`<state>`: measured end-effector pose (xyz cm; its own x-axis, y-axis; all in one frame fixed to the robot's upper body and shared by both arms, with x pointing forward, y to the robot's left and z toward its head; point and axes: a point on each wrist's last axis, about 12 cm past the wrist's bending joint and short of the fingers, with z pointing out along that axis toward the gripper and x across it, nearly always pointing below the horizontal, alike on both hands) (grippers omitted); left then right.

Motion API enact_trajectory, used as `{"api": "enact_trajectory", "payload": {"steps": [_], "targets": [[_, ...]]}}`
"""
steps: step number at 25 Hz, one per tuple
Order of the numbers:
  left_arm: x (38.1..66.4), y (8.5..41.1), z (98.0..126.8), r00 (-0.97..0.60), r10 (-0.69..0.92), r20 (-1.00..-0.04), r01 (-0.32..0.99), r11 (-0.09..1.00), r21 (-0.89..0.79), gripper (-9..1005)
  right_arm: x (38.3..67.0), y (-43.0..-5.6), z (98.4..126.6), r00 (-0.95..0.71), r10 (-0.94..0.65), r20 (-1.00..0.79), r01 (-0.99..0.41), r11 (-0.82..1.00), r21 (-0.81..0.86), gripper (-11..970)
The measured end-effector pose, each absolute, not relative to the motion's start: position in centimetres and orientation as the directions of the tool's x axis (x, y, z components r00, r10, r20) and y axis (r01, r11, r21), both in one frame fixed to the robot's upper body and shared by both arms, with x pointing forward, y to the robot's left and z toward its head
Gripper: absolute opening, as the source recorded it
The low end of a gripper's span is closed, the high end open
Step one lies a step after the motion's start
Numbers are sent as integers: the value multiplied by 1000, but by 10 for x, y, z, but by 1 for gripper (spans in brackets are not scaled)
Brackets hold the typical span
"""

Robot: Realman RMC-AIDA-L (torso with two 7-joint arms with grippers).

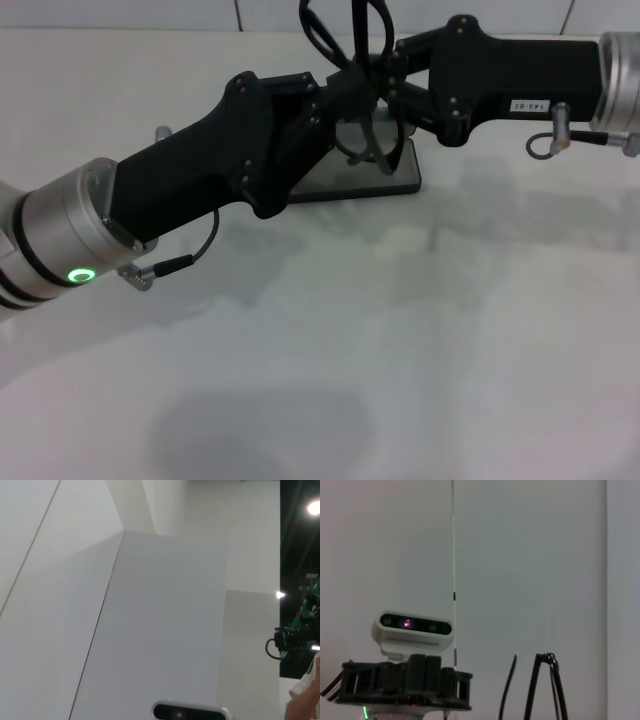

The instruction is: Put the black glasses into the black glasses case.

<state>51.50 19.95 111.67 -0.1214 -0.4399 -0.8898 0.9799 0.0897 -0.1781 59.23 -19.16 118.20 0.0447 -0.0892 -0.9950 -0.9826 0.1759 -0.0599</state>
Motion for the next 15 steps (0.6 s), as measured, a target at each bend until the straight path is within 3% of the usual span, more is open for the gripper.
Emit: {"api": "enact_trajectory", "payload": {"steps": [15], "targets": [[523,191,1116,-156,-421,-893,971,102,-217,32,589,-184,1181,49,-92,-995,-988,140,-61,98]]}}
